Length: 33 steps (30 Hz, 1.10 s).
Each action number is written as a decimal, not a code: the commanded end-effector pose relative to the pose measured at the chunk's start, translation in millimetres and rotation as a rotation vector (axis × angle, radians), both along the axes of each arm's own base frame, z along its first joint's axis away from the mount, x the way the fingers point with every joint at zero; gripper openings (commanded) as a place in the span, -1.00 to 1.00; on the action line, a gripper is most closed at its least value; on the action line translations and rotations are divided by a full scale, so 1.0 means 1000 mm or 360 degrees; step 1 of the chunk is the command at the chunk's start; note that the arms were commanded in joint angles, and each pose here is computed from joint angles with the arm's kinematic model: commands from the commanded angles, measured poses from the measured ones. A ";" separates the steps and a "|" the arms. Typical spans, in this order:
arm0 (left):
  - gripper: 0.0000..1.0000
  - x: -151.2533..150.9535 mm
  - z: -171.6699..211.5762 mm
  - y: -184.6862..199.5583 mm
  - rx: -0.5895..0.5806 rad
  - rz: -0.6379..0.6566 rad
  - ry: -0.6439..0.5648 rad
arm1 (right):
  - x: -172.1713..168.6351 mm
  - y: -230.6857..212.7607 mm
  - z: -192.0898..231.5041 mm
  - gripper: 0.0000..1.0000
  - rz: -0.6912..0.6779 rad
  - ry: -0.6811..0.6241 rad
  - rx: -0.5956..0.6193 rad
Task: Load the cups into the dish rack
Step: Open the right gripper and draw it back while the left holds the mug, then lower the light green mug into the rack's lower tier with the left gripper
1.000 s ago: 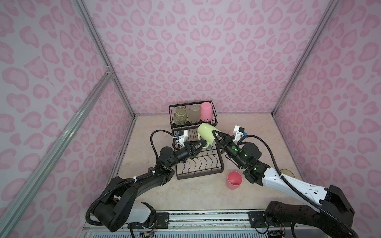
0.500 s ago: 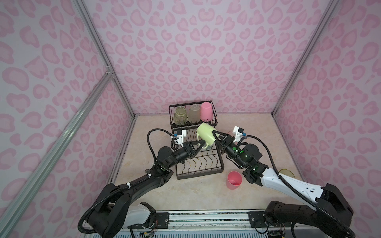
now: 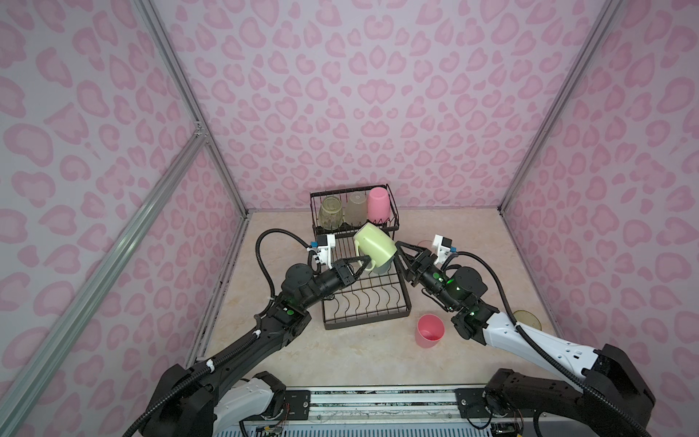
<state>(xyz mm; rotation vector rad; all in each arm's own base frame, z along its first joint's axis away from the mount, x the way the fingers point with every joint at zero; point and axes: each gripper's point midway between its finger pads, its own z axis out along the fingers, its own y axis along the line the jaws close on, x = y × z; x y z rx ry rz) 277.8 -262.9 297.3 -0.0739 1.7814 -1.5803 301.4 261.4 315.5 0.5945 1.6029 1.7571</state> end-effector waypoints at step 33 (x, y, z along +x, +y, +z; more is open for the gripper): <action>-0.75 0.026 -0.112 0.069 0.1117 0.0741 -0.0631 | 0.015 -0.142 0.007 -0.02 -0.0655 -0.0267 -0.0895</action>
